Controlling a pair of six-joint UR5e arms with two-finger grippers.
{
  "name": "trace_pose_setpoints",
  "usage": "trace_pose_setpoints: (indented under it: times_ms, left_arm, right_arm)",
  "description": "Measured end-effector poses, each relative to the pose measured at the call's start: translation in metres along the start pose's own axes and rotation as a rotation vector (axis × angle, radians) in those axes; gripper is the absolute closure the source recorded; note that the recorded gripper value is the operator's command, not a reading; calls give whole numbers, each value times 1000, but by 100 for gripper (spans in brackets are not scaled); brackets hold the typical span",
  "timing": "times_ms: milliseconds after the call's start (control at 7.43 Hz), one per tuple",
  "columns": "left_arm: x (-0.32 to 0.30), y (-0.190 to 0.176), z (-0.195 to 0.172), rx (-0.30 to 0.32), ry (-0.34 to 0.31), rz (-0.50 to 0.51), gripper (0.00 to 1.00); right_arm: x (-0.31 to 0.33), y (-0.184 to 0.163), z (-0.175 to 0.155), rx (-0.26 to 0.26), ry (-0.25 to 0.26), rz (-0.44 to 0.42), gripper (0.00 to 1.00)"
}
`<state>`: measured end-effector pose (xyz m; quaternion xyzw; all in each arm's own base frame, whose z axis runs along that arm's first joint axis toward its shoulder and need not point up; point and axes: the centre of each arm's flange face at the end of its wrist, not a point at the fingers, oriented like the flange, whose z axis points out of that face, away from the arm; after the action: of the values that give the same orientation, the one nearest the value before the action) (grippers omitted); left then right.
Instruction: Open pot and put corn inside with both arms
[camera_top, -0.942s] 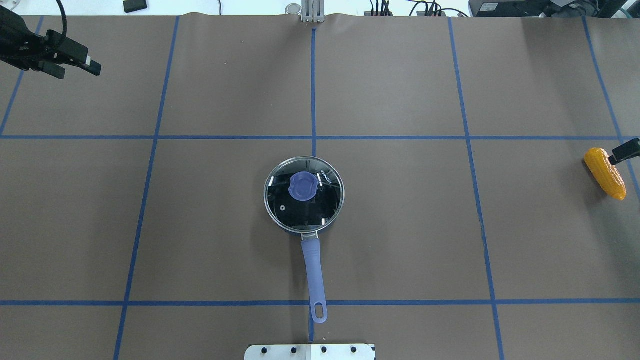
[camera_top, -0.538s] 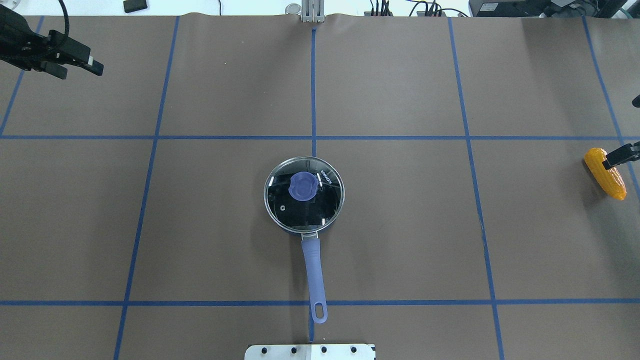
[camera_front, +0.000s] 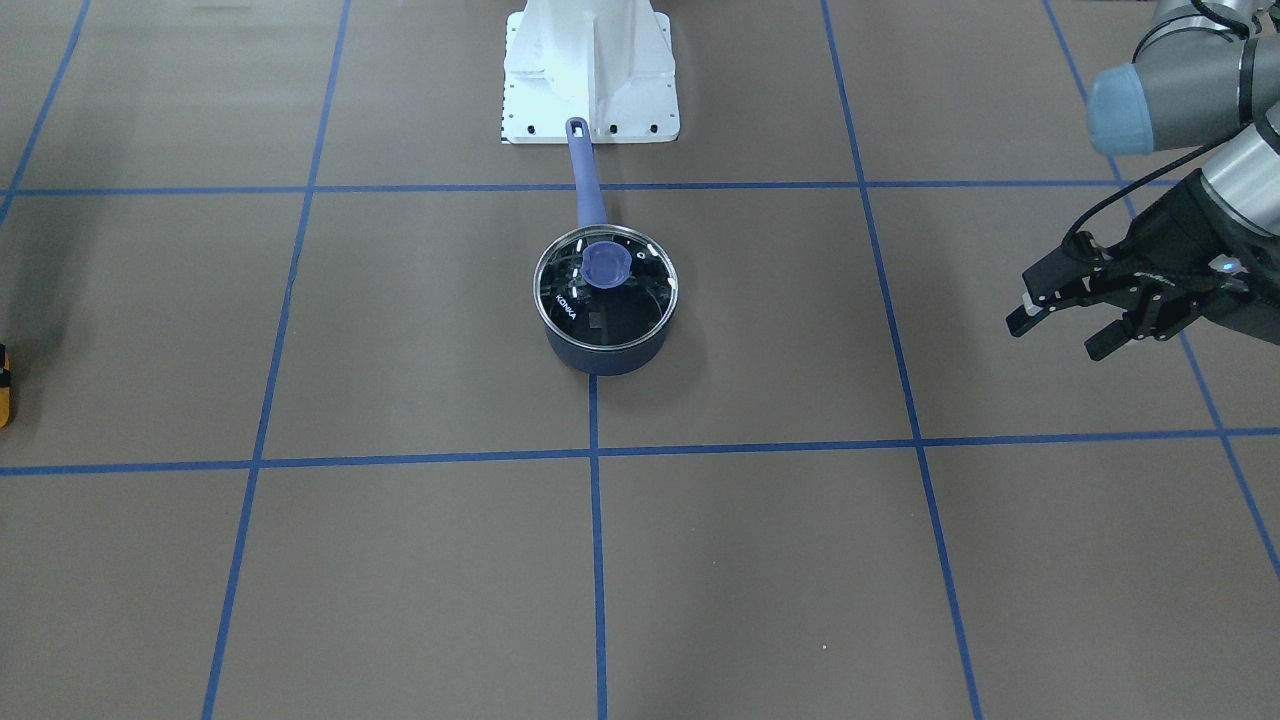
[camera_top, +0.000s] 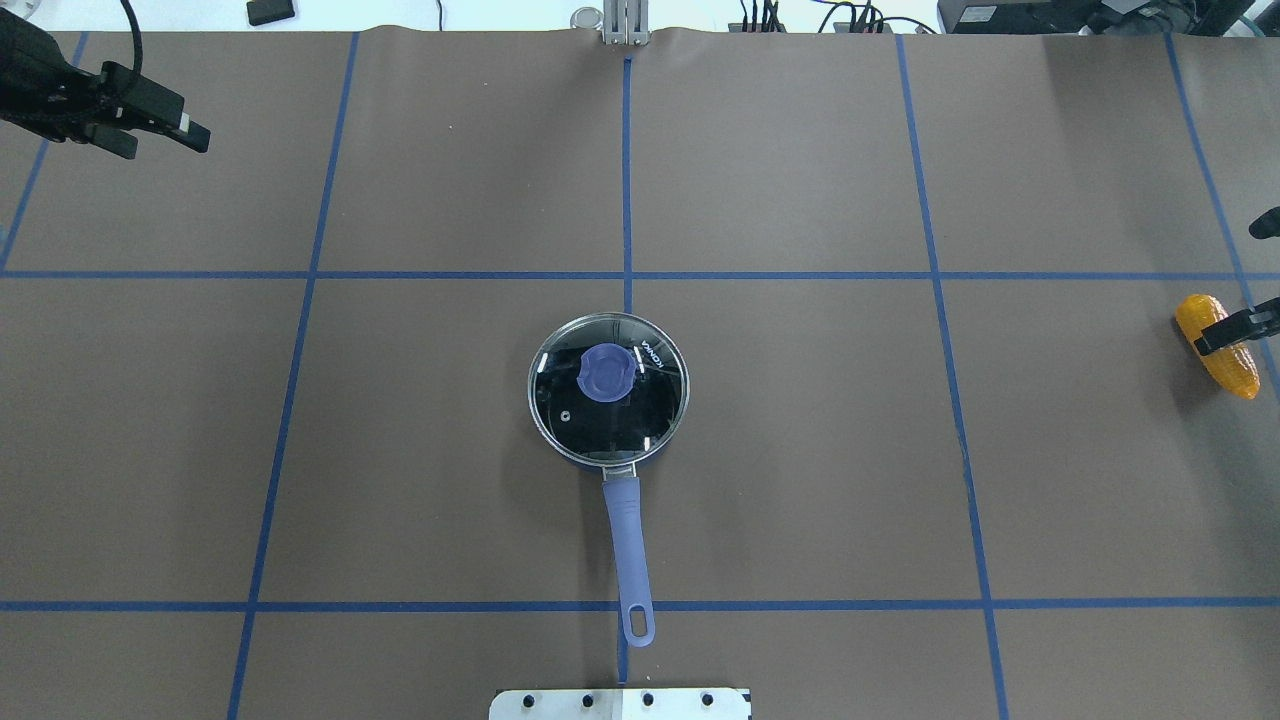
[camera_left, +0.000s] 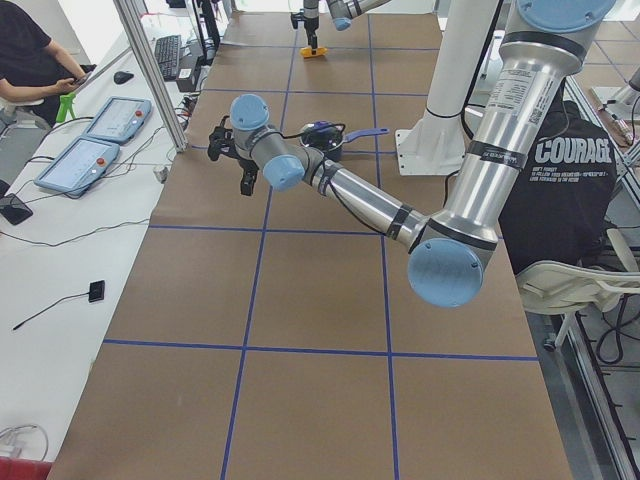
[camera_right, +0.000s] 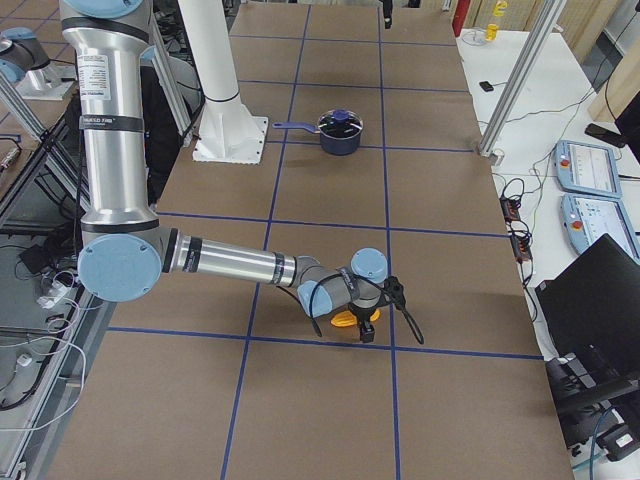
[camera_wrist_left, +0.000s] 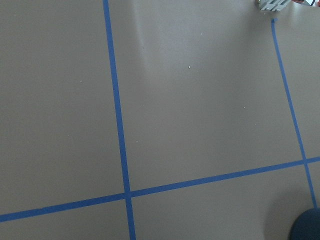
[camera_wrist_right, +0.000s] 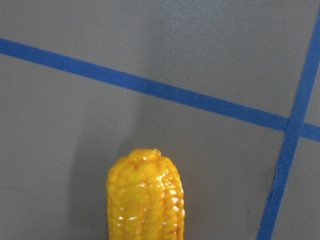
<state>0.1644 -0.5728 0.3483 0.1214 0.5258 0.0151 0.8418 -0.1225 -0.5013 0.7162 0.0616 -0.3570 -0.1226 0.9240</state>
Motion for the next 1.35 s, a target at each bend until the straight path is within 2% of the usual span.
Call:
trace_pose_setpoints:
  times_ms: [269,404,1077,1346]
  left_arm:
    - [0,1,1,-2,0,0,2]
    - [-1,1,1,-2,0,0,2]
    - [-4,3,2,-1,1,2,2]
    - [-4,3,3,-2,1,1,2]
  right_arm:
    - [-6,-6,-3,7,-11,-10,25]
    - [-9,-9,-4,9,-16,-13,31]
    - [-13,-14,-7,13,-22,-19,51]
    - [-14,-15,-8,13,-22,-20,55]
